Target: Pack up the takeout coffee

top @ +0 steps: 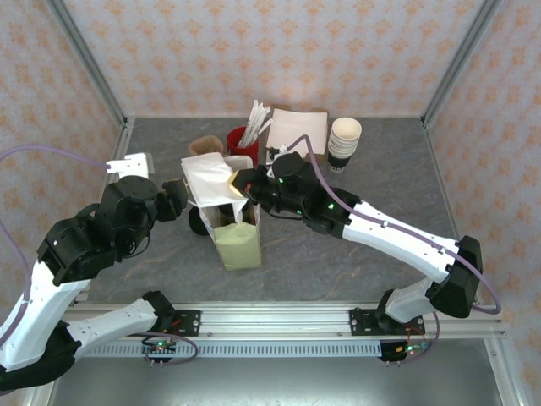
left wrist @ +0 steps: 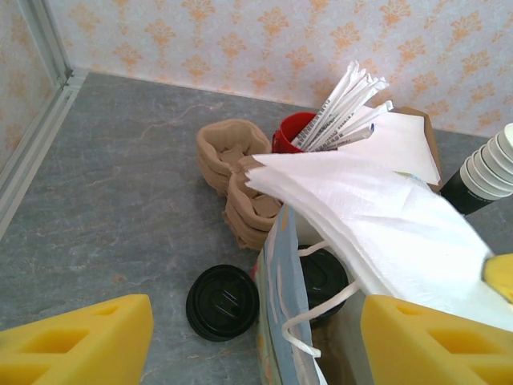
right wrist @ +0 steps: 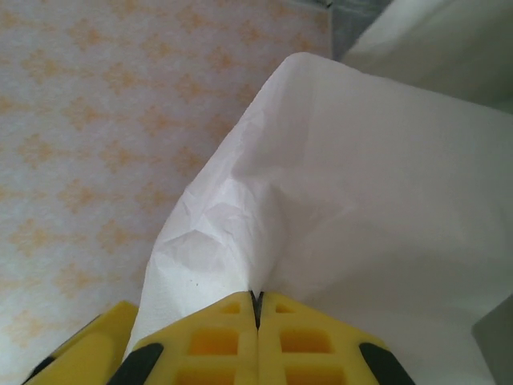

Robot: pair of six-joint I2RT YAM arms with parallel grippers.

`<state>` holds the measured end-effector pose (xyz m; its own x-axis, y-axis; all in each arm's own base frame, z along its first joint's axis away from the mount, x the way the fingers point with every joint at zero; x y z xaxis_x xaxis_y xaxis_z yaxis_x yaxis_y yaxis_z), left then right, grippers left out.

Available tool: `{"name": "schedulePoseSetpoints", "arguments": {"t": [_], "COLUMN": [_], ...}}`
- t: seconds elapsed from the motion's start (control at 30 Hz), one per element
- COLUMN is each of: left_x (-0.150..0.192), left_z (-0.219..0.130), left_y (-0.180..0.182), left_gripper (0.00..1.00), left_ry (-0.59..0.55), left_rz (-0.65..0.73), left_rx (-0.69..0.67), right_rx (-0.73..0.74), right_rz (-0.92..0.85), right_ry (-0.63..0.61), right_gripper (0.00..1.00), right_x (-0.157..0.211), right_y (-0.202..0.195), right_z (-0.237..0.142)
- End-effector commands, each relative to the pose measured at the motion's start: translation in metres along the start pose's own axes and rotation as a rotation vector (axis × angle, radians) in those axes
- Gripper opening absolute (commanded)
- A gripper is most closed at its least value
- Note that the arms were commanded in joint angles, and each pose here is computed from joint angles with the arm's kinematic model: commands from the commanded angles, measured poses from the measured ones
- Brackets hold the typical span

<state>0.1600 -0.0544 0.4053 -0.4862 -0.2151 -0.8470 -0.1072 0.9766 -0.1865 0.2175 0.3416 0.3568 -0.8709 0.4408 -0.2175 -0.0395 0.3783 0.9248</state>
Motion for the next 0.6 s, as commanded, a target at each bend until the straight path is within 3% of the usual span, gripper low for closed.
{"name": "schedulePoseSetpoints", "arguments": {"t": [0.0, 0.17, 0.57], "left_x": [-0.003, -0.004, -0.005], "left_z": [0.000, 0.002, 0.000], "left_y": [0.004, 0.000, 0.003], "left_gripper": [0.70, 0.70, 0.70], "left_ry": [-0.014, -0.005, -0.011], "left_rz": [-0.016, -0.007, 0.000], "left_rx": [-0.039, -0.030, -0.037], "right_rx": [0.089, 0.245, 0.446], "right_rz": [-0.087, -0.185, -0.375], "right_ry": [-0.063, -0.021, 0.035], "right_gripper": [0.00, 0.00, 0.00], "right_x": [-0.005, -0.001, 0.012], "right_y": [-0.011, -0.023, -0.027], "right_z": [-0.011, 0.001, 0.019]}}
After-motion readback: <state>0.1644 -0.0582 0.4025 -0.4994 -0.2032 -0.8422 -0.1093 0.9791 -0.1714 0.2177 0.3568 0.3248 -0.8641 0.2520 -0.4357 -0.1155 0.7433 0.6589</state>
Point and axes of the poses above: each hand's point on the last joint's axis, 136 mm out from that joint toward the fingers, its own z axis out along the fingers, its own y axis along the line the jaws close on, x = y × z, the point moved 6 cm from there along -z, back along the fingers
